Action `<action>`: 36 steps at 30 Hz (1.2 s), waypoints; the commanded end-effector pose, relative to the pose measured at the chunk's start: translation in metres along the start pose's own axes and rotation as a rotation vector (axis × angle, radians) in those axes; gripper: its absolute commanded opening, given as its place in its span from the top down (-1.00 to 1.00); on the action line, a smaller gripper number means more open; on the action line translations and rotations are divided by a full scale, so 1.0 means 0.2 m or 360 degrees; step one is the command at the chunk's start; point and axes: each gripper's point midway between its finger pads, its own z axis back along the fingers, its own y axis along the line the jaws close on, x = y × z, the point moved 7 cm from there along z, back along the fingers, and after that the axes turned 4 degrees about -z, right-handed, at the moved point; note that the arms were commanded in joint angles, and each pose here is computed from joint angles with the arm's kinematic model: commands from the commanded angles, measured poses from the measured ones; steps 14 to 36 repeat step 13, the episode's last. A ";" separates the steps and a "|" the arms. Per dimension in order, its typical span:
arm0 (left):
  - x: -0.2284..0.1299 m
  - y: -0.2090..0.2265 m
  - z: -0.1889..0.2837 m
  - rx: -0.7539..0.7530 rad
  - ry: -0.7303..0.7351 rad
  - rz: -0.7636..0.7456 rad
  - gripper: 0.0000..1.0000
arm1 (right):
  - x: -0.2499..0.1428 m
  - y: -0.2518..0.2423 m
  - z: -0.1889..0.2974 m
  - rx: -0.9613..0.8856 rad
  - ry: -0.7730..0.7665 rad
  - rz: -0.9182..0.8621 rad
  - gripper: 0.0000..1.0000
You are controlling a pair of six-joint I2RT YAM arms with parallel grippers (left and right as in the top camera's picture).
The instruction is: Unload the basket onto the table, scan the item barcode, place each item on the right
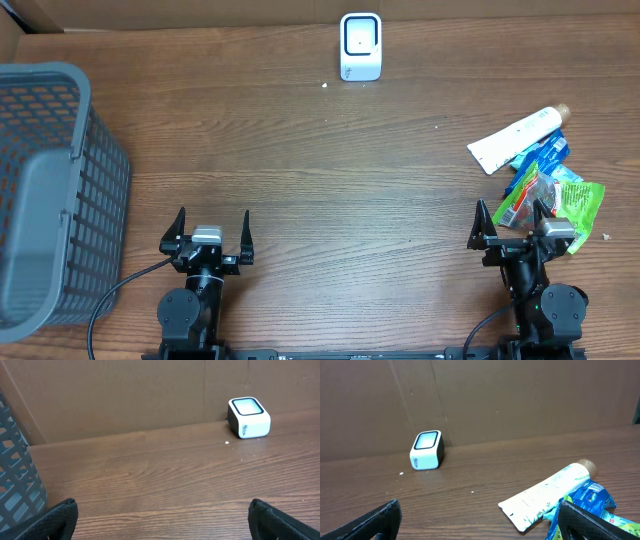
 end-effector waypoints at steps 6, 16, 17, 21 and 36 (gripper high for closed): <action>0.00 0.01 0.00 0.0024 -0.0007 0.0005 -0.99 | -0.01 0.01 0.00 0.0016 -0.0012 0.0007 -1.00; 0.00 0.01 0.00 0.0024 -0.0007 0.0006 -0.99 | -0.01 0.01 0.00 0.0016 -0.0012 0.0007 -1.00; 0.00 0.01 0.00 0.0024 -0.0007 0.0006 -0.99 | -0.01 0.01 0.00 0.0016 -0.0012 0.0007 -1.00; 0.00 0.01 0.00 0.0024 -0.0007 0.0006 -0.99 | -0.01 0.01 0.00 0.0016 -0.0012 0.0007 -1.00; 0.00 0.01 0.00 0.0024 -0.0007 0.0006 -0.99 | -0.01 0.01 0.00 0.0016 -0.0012 0.0007 -1.00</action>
